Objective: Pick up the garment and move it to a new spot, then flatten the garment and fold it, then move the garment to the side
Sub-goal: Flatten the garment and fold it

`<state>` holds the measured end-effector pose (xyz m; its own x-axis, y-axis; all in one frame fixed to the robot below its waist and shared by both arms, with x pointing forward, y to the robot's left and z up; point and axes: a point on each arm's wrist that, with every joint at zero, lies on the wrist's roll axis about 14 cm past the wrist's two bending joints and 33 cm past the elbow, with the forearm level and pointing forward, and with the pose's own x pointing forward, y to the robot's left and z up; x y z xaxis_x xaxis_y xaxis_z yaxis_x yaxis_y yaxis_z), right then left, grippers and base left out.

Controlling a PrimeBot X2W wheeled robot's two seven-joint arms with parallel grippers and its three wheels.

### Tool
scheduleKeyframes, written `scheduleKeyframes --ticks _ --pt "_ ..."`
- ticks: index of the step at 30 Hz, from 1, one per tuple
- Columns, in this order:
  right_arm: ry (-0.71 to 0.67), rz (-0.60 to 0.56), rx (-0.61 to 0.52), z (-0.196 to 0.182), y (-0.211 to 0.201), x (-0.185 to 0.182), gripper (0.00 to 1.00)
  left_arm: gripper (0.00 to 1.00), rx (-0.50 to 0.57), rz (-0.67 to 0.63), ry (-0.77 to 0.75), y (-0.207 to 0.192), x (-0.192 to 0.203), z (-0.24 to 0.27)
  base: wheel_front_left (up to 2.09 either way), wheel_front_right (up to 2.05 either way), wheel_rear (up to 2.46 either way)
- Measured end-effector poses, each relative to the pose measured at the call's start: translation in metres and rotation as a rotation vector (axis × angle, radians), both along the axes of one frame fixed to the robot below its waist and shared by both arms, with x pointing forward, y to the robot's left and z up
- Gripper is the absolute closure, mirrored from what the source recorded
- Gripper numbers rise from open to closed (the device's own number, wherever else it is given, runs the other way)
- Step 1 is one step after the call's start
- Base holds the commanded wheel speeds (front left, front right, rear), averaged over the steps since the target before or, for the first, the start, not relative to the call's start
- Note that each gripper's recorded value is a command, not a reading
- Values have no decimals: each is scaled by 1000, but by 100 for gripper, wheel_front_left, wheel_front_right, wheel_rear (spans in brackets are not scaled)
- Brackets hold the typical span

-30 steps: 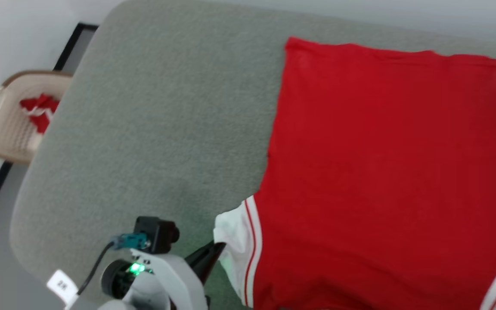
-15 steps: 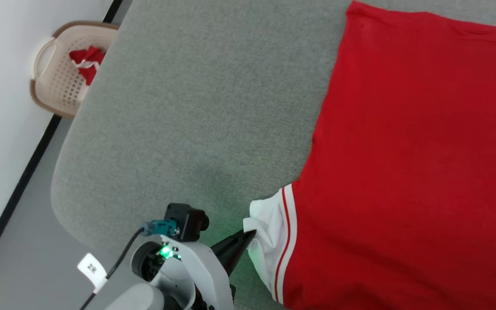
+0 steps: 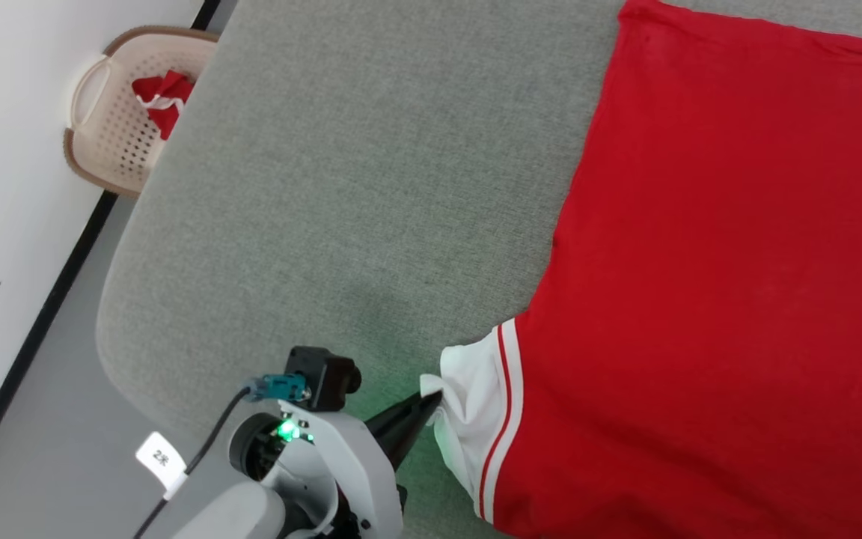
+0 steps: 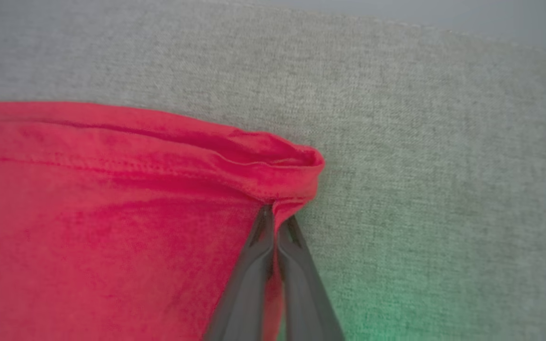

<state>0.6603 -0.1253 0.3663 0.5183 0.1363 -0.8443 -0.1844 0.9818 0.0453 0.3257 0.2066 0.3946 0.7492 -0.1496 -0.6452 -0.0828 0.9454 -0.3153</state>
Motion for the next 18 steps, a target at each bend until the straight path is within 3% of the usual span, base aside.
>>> scheduleKeyframes --ticks 6,18 --pt "8 24 0 7 9 -13 100 100 16 4 -28 7 6 5 0 0 0" --pt "-21 151 22 21 9 -81 100 100 28 -3 -78 10 5 20 0 0 0"
